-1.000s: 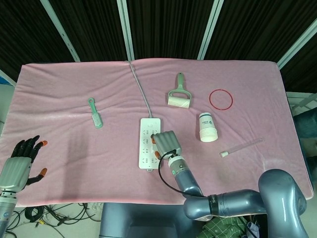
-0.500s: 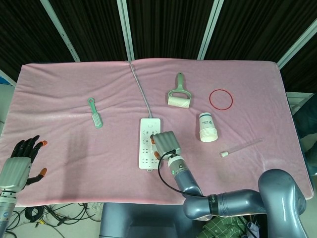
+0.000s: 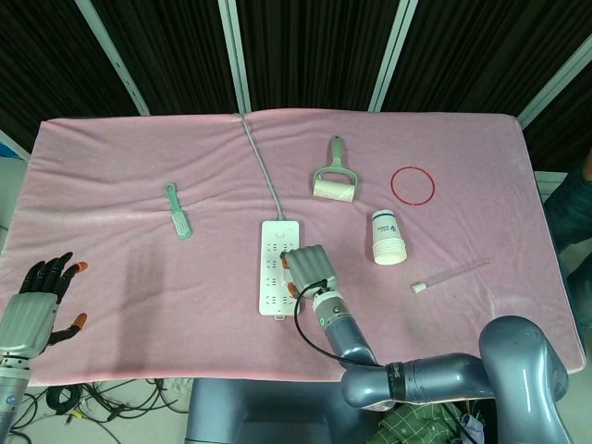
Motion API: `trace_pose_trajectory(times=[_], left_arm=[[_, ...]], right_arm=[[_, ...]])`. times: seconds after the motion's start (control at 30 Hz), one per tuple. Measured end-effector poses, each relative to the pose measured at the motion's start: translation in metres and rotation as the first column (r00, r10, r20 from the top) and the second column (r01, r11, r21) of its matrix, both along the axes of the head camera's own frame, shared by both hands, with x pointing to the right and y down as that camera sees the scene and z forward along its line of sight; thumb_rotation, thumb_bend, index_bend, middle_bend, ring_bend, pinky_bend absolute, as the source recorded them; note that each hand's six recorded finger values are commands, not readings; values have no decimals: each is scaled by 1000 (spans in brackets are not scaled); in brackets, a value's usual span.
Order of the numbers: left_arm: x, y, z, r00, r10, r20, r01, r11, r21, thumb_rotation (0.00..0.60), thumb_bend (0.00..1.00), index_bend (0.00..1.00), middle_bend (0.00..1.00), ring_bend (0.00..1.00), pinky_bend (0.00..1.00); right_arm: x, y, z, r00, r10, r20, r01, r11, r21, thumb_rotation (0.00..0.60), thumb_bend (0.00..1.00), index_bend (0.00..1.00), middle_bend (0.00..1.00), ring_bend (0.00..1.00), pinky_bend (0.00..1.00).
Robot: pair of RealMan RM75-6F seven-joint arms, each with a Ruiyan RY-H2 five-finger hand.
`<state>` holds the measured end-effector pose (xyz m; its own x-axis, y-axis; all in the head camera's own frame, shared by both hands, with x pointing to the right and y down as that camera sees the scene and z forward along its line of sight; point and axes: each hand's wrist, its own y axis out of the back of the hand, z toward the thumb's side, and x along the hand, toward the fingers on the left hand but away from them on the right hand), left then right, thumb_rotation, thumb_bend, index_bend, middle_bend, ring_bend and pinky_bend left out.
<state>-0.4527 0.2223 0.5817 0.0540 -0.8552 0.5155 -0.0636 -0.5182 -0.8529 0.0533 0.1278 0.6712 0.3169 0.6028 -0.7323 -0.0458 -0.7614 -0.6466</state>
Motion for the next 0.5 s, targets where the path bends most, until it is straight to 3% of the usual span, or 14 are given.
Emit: trace_pose_trajectory(times=[0.5], left_arm=[[0,0,1,1000,-3,-2,3,1000,-7,600,298,121,0,0,0]], right_arm=[[-11,8,11,998,-58,-16,59,998,28,600,503,965,820,842,644]])
